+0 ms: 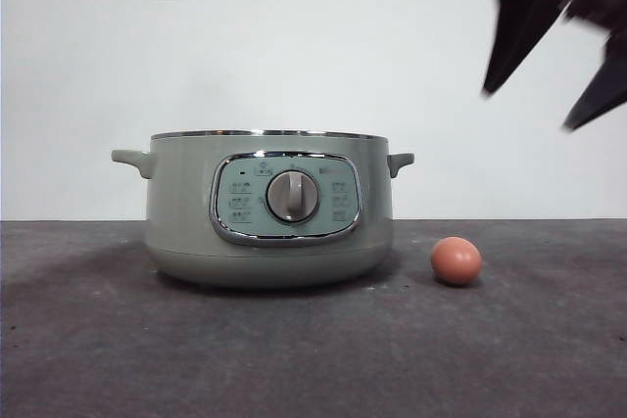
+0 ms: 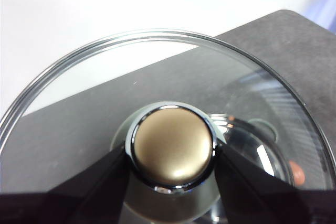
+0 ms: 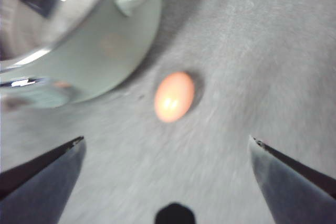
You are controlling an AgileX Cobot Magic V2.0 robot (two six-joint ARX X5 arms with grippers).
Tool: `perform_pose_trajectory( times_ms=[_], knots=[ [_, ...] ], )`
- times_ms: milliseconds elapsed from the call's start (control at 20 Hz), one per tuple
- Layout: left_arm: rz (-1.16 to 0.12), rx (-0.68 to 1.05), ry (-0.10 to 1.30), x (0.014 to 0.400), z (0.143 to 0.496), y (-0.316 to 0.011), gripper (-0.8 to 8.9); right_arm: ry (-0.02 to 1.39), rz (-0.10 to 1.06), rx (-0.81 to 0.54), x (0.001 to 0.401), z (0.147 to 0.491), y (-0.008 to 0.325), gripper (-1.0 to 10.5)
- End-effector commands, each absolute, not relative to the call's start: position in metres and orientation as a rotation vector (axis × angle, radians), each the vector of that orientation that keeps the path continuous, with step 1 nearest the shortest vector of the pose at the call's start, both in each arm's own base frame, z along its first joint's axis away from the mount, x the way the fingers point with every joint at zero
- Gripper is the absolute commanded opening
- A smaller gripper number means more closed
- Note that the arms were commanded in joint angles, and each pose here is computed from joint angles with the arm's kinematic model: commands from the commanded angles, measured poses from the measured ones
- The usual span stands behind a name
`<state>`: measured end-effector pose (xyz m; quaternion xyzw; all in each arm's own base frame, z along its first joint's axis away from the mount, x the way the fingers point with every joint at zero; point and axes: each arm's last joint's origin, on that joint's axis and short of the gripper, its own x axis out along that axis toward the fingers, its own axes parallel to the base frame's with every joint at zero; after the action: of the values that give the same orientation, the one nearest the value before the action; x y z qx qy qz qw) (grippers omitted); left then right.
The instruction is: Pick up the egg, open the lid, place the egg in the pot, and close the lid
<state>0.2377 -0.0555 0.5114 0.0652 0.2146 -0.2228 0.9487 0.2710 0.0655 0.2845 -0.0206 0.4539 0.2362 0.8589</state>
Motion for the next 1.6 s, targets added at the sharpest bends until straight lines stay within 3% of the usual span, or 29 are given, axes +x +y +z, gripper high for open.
perform_pose_trajectory(
  times_ms=[50, 400, 900, 1000, 1150, 1500, 1600],
  knots=[
    [-0.445, 0.153, 0.381, 0.215, 0.525, -0.046, -0.08, 0.978, 0.459, -0.082, 0.288, 0.265, 0.081, 5.9],
    [-0.433, 0.152, 0.37, 0.155, 0.536, -0.033, -0.08, 1.047, 0.438, -0.138, 0.321, 0.206, 0.117, 5.9],
    [-0.467, 0.152, 0.392, 0.112, 0.537, -0.029, -0.08, 1.115, 0.388, -0.125, 0.335, 0.167, 0.125, 5.8],
    [-0.478, 0.152, 0.394, 0.113, 0.536, -0.031, -0.08, 1.118, 0.388, -0.123, 0.335, 0.166, 0.126, 4.5],
    [-0.482, 0.153, 0.398, 0.115, 0.536, -0.032, -0.08, 1.118, 0.385, -0.116, 0.335, 0.166, 0.127, 4.0],
    [-0.482, 0.153, 0.406, 0.118, 0.535, -0.032, -0.08, 1.113, 0.382, -0.091, 0.335, 0.167, 0.127, -0.2],
    [-0.482, 0.153, 0.406, 0.118, 0.535, -0.032, -0.08, 1.112, 0.382, -0.09, 0.335, 0.167, 0.127, -0.2]
  ],
)
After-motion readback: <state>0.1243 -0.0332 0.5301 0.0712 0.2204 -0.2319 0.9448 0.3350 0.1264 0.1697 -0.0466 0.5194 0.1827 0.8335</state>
